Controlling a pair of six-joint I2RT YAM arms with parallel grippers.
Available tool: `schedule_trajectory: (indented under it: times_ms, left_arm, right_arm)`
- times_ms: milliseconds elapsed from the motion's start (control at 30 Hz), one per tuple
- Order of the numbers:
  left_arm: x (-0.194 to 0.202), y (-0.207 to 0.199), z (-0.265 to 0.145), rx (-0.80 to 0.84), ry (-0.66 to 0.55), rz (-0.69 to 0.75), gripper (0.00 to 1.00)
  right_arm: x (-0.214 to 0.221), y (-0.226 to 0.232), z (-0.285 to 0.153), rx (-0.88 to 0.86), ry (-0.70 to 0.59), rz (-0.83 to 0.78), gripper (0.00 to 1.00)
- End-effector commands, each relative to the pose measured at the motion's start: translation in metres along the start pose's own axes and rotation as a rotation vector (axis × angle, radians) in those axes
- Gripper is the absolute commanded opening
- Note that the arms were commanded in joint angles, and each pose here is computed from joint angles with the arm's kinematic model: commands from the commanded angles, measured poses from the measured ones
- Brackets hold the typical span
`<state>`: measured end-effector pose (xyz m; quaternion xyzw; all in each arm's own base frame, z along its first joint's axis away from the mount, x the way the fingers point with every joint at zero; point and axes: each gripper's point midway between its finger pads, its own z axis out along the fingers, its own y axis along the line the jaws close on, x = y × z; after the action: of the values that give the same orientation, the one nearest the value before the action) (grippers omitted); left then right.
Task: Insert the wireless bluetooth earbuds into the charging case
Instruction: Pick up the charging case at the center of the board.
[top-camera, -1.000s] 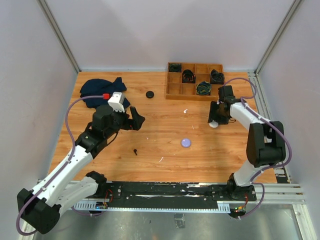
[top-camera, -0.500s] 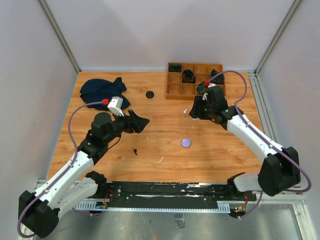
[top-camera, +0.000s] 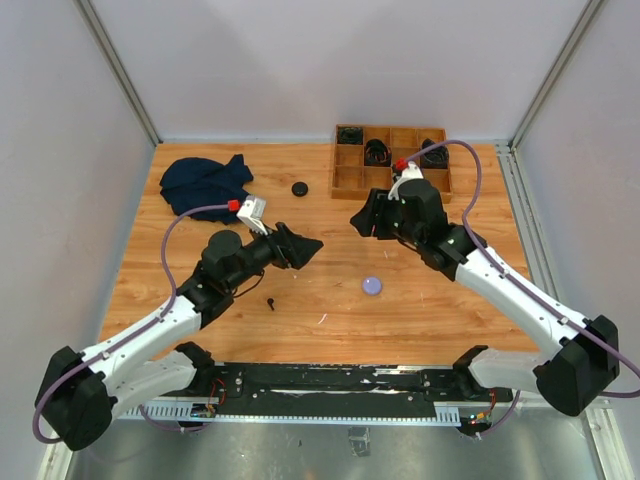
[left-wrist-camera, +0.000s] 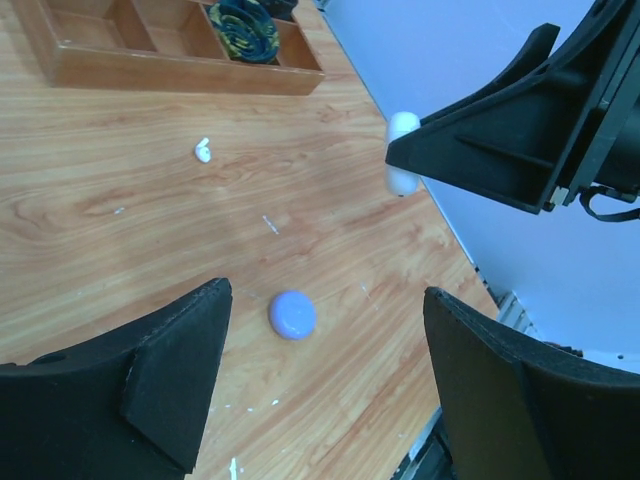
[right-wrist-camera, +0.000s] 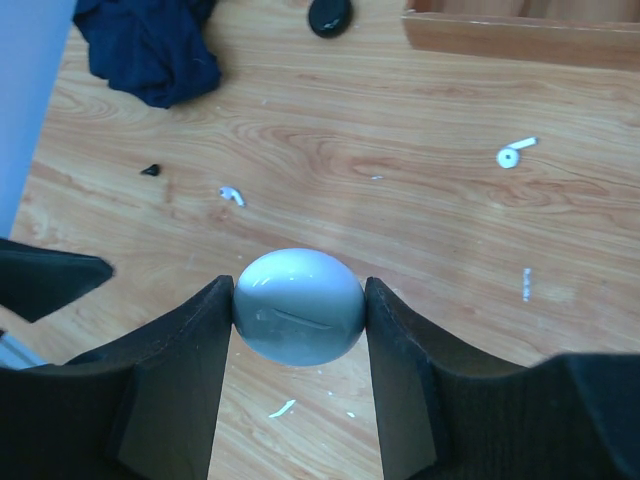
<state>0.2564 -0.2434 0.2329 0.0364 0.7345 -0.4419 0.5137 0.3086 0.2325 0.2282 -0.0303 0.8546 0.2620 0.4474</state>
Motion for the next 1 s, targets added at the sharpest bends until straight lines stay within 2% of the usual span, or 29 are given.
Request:
schedule_trajectory:
  times_ms: [0,267,467,700,967]
  left_arm:
    - [-0.01,-0.018,0.011,0.05,-0.092,-0.009,0.82]
    - [-0.011,-0.036,0.02,0.12,-0.16,-0.013,0.81]
    - [-0.002,-0.047,0.03,0.155,-0.15,-0.007,0.79]
    - [-0.005,-0.053,0.037,0.185,-0.187,-0.013,0.7]
    - [-0.002,-0.061,0.044,0.224,-0.193,-0.035,0.63]
  right_arm:
    - [-0.01,0.025,-0.009,-0.05,-0.08,0.034,0.44]
    - [-0.011,0.05,-0.018,-0.127,-0.118,0.068,0.44]
    - [-0.008,0.058,-0.022,-0.14,-0.137,0.067,0.44]
    - [-0.004,0.065,-0.026,-0.17,-0.145,0.086,0.44]
    - [0.003,0.074,-0.028,-0.193,-0.143,0.097,0.44]
